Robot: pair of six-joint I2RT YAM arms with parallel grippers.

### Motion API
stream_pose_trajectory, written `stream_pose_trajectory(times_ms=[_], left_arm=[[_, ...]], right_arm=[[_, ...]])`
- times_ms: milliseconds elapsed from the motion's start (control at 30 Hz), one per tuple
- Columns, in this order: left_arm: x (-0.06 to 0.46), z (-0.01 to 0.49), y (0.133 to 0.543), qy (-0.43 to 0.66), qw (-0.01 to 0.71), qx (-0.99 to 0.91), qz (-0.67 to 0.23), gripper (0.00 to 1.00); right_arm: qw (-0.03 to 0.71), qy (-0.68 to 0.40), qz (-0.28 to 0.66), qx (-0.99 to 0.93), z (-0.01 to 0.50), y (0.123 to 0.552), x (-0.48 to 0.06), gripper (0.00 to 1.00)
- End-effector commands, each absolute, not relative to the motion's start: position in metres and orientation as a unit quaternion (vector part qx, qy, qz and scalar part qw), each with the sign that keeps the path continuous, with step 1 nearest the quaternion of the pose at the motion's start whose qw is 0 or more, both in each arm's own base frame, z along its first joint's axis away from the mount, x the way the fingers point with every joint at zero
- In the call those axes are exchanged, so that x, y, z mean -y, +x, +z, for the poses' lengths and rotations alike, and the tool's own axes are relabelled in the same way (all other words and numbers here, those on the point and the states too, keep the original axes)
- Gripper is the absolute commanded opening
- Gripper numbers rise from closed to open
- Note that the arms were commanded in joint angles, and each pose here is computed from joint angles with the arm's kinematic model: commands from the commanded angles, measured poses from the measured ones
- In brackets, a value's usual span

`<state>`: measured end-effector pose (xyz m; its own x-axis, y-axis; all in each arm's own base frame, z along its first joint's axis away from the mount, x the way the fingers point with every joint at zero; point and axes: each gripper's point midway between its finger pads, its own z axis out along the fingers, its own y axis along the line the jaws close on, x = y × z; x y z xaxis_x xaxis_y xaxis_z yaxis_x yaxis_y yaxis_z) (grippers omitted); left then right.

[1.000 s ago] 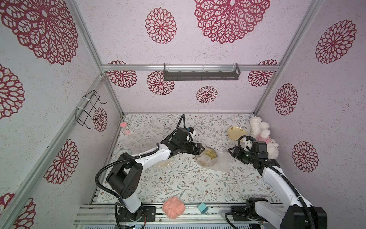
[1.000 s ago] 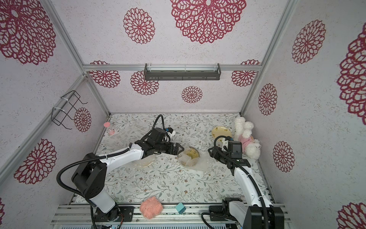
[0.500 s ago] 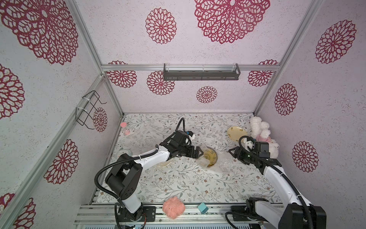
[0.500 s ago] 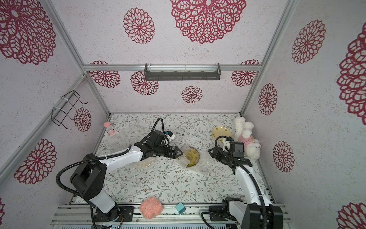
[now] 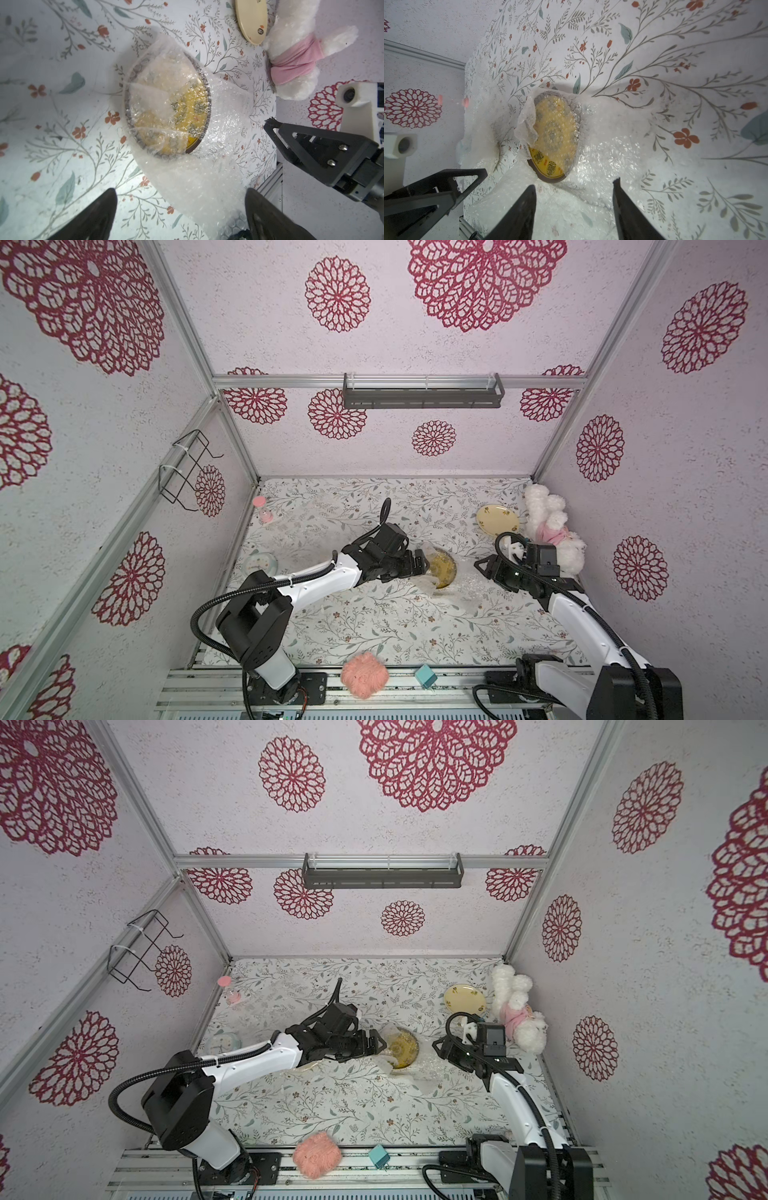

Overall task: Unpack dinner plates from bubble wrap
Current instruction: Unwrap the bubble wrap at the center of the board.

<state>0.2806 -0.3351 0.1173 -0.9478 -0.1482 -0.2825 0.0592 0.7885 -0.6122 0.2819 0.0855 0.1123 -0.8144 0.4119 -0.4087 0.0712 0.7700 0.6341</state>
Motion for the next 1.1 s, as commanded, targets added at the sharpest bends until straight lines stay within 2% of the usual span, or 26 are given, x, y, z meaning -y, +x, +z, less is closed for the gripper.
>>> stream_pose_trajectory(times_ms=[0,467,867,1067], left_arm=[[0.323,0.123,0.282,-0.112,0.165,-0.931,-0.307,0.97],[0.343,0.097,0.280,-0.149,0.119,-0.926,-0.327,1.00],[0.352,0.079,0.256,-0.116,0.094,-0.934,-0.325,0.82],[0.351,0.065,0.235,-0.076,0.072,-0.947,-0.304,0.77]], right_arm=[[0.296,0.128,0.321,-0.890,0.125,0.287,-0.088,0.59],[0.288,0.116,0.320,-0.895,0.117,0.286,-0.090,0.59],[0.284,0.112,0.319,-0.897,0.113,0.281,-0.097,0.60],[0.282,0.107,0.319,-0.898,0.110,0.279,-0.104,0.60]])
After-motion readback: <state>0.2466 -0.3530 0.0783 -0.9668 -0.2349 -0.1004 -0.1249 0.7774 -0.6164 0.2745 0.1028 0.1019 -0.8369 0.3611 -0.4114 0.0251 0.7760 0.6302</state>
